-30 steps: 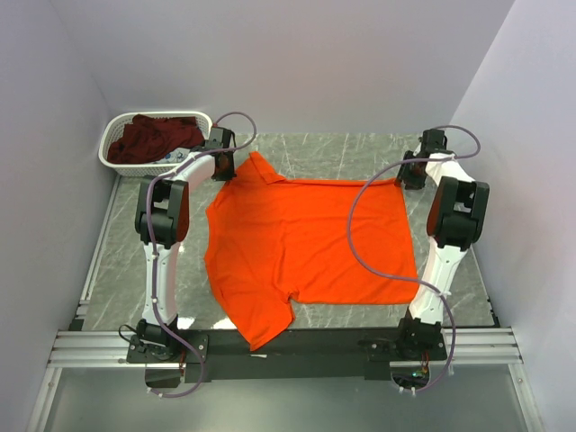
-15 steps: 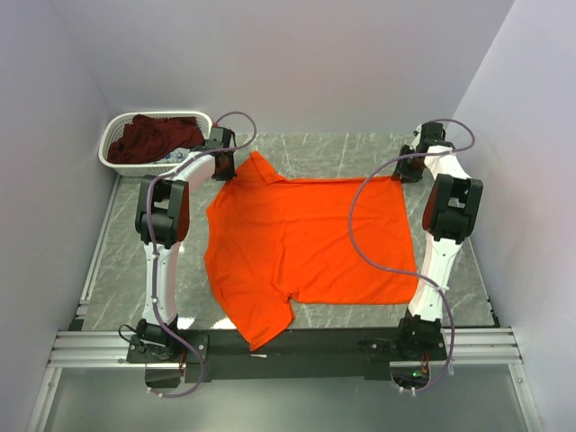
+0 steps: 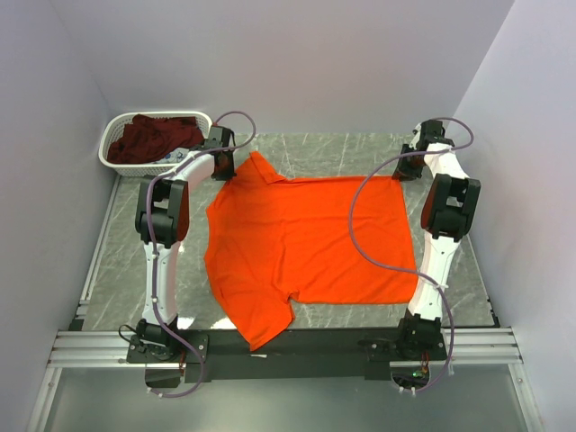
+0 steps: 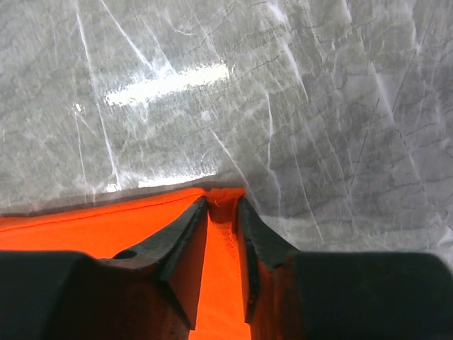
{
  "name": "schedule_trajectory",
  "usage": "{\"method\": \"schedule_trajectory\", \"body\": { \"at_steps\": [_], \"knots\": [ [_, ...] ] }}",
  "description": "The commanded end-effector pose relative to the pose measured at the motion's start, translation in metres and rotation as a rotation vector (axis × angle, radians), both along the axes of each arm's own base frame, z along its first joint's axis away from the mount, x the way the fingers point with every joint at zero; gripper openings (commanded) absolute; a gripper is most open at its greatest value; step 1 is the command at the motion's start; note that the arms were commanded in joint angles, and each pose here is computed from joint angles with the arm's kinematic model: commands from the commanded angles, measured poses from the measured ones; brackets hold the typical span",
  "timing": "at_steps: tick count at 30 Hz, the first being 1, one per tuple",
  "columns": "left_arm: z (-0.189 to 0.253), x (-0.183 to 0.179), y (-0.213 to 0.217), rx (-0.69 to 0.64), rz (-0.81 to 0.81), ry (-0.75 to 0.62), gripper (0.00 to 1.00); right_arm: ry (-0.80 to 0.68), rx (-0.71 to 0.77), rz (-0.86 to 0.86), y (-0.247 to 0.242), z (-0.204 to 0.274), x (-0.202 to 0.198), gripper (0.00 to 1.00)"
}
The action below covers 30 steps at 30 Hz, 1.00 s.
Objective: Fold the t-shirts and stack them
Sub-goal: Flatten the tshirt out
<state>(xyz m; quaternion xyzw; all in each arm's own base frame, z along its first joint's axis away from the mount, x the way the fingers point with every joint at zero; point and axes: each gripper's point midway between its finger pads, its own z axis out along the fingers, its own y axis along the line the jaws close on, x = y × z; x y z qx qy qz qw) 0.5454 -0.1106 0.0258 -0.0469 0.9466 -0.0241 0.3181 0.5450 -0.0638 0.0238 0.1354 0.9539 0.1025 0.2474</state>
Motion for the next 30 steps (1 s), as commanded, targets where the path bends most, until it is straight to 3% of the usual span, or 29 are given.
{"method": "schedule_trajectory", "body": {
  "at_steps": [1,6,9,15,30],
  "knots": [
    [-0.037,-0.023,0.006,0.012,-0.008,0.137,0.05,0.018,0.004,0.018,0.005,-0.003,0.002,0.29],
    [-0.04,-0.023,0.007,0.017,-0.013,0.141,0.04,0.025,0.003,0.02,0.004,-0.007,0.004,0.08],
    [-0.042,-0.024,0.006,0.013,-0.024,0.148,0.01,0.024,0.002,0.018,0.004,-0.007,0.004,0.05],
    [-0.032,-0.021,0.009,0.03,-0.038,0.125,0.01,0.008,-0.016,-0.007,0.001,-0.001,0.002,0.0],
    [0.04,-0.004,0.012,0.002,-0.028,-0.03,0.01,-0.12,-0.056,-0.039,-0.005,0.064,0.004,0.0]
  ]
}}
